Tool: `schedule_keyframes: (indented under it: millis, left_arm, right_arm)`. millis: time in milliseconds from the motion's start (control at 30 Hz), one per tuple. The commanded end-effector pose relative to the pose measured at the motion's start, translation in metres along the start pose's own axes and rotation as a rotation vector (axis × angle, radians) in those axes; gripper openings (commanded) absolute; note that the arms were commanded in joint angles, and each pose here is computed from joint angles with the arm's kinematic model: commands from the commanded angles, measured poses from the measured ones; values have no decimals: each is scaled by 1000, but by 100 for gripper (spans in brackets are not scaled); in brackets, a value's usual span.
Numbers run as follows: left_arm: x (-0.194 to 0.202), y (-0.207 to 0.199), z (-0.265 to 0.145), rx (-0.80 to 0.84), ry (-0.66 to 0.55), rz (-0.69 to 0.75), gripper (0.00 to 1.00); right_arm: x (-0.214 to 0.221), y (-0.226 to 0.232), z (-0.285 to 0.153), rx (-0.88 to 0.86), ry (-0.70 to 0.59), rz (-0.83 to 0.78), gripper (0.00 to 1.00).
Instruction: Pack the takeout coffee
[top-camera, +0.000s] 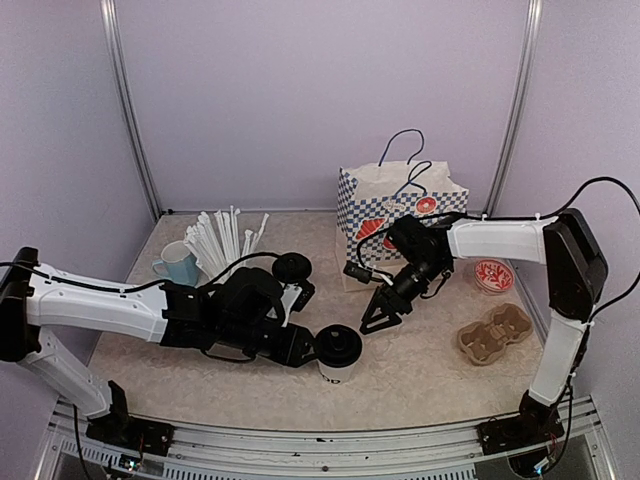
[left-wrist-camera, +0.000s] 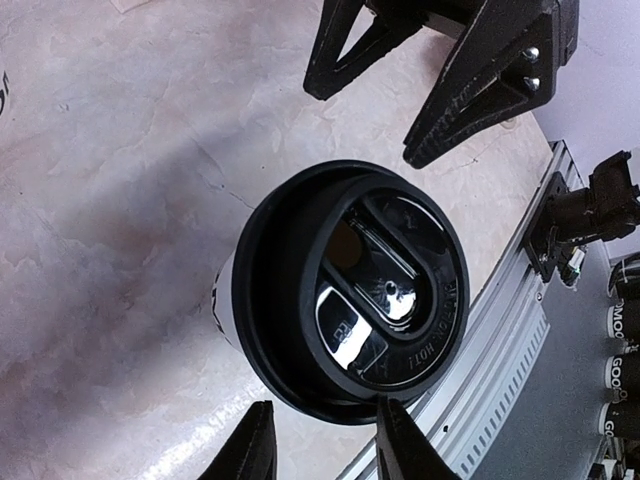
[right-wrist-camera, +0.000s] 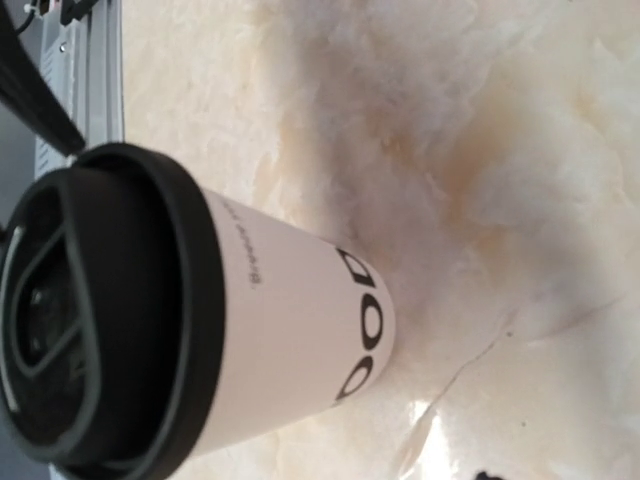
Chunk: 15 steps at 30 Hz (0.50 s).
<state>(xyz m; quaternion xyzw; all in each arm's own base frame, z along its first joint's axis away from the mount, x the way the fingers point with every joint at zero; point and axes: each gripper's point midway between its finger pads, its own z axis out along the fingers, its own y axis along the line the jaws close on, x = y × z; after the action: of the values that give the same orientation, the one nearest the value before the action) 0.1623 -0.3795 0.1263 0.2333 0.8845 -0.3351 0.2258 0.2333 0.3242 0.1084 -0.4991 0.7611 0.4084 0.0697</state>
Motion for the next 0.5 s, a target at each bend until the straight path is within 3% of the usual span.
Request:
schedule_keyframes:
  millis: [0,467]
  left_arm:
    - [-5,-9,4,23,-5,45,35]
    - [3,7,16,-52,24,69,35]
  right_arm:
    - [-9,2,1,-28,-16,6,64]
    - [-8,3,13,-65,3,21,65]
